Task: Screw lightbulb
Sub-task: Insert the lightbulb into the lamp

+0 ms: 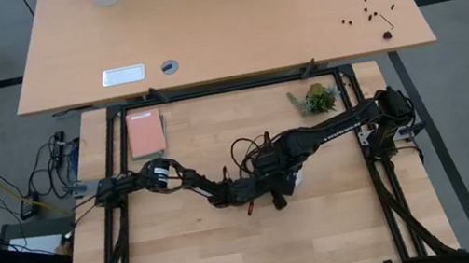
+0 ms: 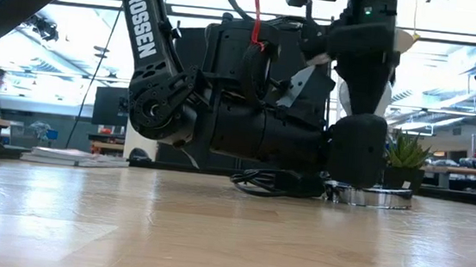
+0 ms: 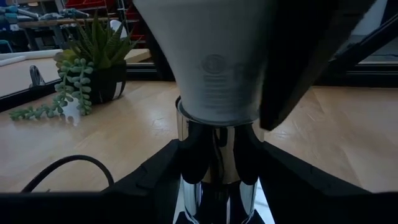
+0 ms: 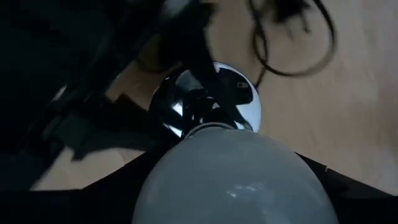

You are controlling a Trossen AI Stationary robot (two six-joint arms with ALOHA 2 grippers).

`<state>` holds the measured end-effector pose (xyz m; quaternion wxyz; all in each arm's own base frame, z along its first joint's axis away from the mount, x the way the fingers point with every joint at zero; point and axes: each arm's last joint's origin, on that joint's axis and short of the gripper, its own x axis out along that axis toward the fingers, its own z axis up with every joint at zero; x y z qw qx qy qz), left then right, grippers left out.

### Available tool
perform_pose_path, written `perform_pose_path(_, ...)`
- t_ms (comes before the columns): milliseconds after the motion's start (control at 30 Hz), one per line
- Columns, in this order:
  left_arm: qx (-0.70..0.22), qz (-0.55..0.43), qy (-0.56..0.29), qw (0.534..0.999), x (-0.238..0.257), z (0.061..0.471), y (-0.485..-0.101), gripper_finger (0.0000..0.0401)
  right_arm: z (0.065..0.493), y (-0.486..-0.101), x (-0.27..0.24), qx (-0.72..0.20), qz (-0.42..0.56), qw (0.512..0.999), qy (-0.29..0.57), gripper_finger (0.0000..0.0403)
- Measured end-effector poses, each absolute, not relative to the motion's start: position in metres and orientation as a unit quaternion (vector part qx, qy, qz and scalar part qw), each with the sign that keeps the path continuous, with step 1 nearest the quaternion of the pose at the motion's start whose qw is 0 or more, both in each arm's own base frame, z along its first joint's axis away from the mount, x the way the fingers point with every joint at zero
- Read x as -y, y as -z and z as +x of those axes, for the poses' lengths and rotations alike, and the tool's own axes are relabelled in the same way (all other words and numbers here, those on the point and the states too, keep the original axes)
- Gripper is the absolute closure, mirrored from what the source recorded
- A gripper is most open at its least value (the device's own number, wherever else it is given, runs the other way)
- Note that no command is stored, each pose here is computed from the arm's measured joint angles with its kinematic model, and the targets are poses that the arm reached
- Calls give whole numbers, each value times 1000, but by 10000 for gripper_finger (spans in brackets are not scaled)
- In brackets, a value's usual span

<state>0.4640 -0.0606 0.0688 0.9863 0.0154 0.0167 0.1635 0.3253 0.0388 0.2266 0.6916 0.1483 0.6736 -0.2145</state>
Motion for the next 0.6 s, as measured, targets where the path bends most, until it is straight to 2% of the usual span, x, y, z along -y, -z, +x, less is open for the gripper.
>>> perform_pose_path(100, -17, 15, -164, 986, 60, 464, -69, 201, 325, -227, -38, -664, 178, 682, 251, 142)
perform_pose_path(233, -17, 16, -165, 986, 60, 464, -69, 201, 325, -227, -39, -667, 164, 686, 239, 138)
perform_pose_path(600, -18, 16, -164, 986, 60, 464, -69, 201, 324, -227, -35, -714, -18, 699, 39, 84)
